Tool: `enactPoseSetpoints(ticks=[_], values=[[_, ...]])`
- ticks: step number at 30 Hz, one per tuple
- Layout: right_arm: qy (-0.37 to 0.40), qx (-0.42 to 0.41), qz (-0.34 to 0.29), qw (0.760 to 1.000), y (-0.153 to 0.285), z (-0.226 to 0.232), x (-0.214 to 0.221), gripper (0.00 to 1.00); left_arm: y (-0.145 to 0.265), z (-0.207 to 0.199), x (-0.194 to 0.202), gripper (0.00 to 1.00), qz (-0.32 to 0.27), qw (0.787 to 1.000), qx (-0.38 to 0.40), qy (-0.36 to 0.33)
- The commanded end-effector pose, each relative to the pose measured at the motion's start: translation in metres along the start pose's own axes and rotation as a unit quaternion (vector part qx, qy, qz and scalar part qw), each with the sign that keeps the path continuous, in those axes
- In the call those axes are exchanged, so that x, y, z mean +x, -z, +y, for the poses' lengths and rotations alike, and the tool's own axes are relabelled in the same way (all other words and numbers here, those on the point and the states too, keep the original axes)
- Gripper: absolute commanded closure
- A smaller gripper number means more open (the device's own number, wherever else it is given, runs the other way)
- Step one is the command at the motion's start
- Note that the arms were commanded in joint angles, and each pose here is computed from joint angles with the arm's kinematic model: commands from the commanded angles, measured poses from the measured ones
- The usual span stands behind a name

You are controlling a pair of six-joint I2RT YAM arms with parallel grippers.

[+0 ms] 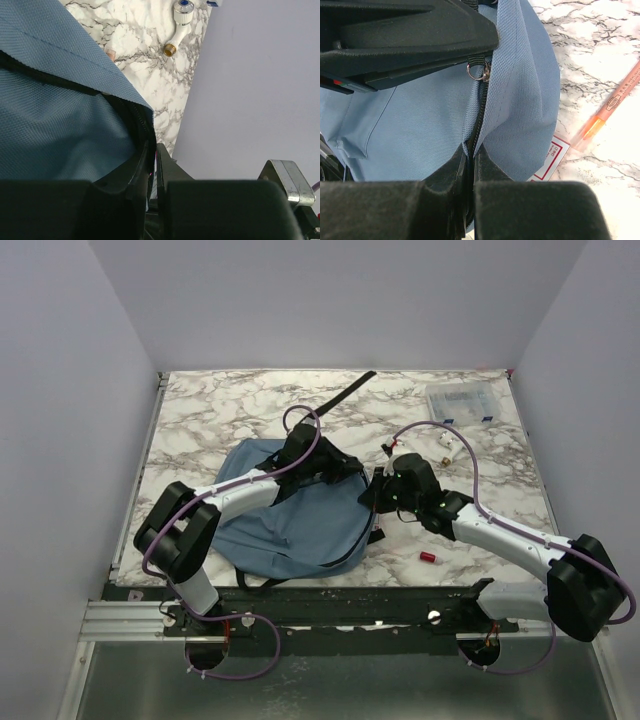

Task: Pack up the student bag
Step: Zip the student bag at the center of the board.

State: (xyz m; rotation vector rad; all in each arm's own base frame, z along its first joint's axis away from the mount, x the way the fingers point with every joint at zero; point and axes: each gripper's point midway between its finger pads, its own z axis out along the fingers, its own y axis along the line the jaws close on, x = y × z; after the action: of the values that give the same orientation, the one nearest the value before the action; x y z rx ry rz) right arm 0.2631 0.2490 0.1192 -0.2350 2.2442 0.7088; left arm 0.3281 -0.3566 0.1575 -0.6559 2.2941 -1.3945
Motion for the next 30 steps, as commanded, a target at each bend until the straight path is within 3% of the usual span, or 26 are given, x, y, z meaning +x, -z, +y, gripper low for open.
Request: enactPoseSetpoints(ticks=[1,5,7,10,14,19,22,27,30], values=[[0.008,-0.019,-0.022,1.000,0.004,0.008,-0.014,1.00,0.000,-0.010,0.002,0.88,0.002,1.000,0.022,-0.004],[0.007,-0.021,-0.023,0.999,0.004,0.010,-0.015,1.00,-0.003,-0.007,0.004,0.93,0.006,1.000,0.021,-0.002],[0.006,-0.020,-0.021,1.000,0.004,0.009,-0.014,1.00,-0.001,-0.008,0.001,1.00,-0.006,1.000,0.024,-0.008],[-0.010,0.005,-0.013,1.000,0.003,0.000,-0.008,1.00,0.002,-0.014,-0.012,1.00,-0.041,0.998,0.025,-0.026],[-0.057,0.038,-0.012,0.998,0.005,-0.013,0.003,1.00,0.007,-0.009,-0.049,1.00,-0.121,0.992,-0.010,-0.038],[-0.136,0.048,-0.038,0.989,0.016,-0.020,0.012,1.00,0.018,0.017,-0.113,1.00,-0.252,0.959,-0.109,-0.075],[-0.153,0.017,-0.059,0.986,0.020,-0.013,0.010,1.00,0.013,0.021,-0.126,1.00,-0.246,0.960,-0.114,-0.076],[-0.153,0.020,-0.047,0.987,0.017,-0.012,0.011,1.00,0.001,0.011,-0.117,1.00,-0.215,0.964,-0.104,-0.113],[-0.146,-0.025,-0.034,0.988,0.020,0.001,0.019,1.00,0.000,0.017,-0.126,1.00,-0.222,0.961,-0.112,-0.120]])
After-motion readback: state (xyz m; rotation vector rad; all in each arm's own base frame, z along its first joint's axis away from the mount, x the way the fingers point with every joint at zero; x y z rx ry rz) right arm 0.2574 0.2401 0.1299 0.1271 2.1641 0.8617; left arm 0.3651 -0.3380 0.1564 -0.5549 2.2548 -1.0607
